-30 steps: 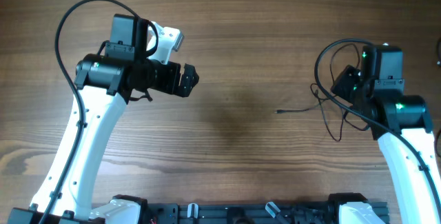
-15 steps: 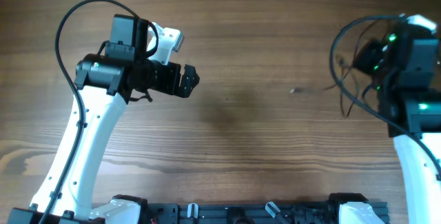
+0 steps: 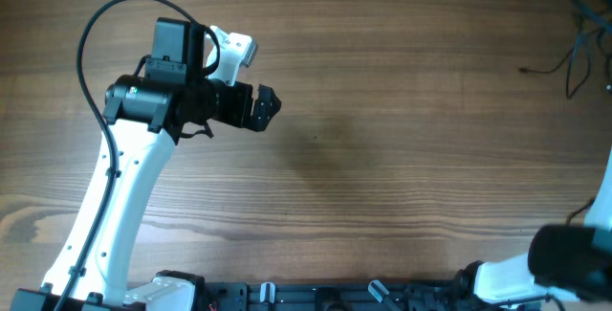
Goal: Untangle cables
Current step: 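Carry the cable with the right gripper off the right edge, then release the cable and bring the right gripper back toward table center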
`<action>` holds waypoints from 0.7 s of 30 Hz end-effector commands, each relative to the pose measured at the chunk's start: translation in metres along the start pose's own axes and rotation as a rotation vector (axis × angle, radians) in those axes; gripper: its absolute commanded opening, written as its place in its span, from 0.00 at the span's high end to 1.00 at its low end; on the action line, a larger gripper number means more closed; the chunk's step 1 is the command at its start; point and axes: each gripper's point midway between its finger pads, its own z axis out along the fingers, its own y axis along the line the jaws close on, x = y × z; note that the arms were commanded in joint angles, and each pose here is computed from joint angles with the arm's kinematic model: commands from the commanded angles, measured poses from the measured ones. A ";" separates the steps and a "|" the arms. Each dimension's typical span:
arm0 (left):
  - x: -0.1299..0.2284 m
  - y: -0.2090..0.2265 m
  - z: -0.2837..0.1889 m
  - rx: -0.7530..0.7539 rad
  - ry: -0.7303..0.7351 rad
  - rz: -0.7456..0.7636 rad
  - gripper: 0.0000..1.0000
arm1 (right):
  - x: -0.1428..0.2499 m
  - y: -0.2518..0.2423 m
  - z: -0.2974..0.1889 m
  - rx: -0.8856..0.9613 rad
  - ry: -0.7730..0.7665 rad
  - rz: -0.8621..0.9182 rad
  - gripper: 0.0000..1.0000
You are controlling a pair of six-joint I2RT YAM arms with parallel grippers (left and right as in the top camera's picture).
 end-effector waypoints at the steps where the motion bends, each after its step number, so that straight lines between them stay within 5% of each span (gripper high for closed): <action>1: 0.000 -0.007 -0.004 0.025 -0.013 0.000 0.00 | -0.021 -0.018 0.039 0.049 -0.050 0.030 0.96; 8: -0.002 -0.007 -0.004 0.025 -0.017 -0.027 0.00 | -0.027 -0.015 0.109 0.011 -0.140 0.058 0.96; 14: -0.002 -0.007 -0.004 0.025 -0.018 -0.077 0.00 | 0.006 -0.020 0.177 0.034 -0.130 -0.004 0.96; 21: -0.002 -0.013 -0.002 0.040 -0.015 -0.114 0.00 | 0.031 -0.102 0.224 0.285 -0.114 -0.128 0.96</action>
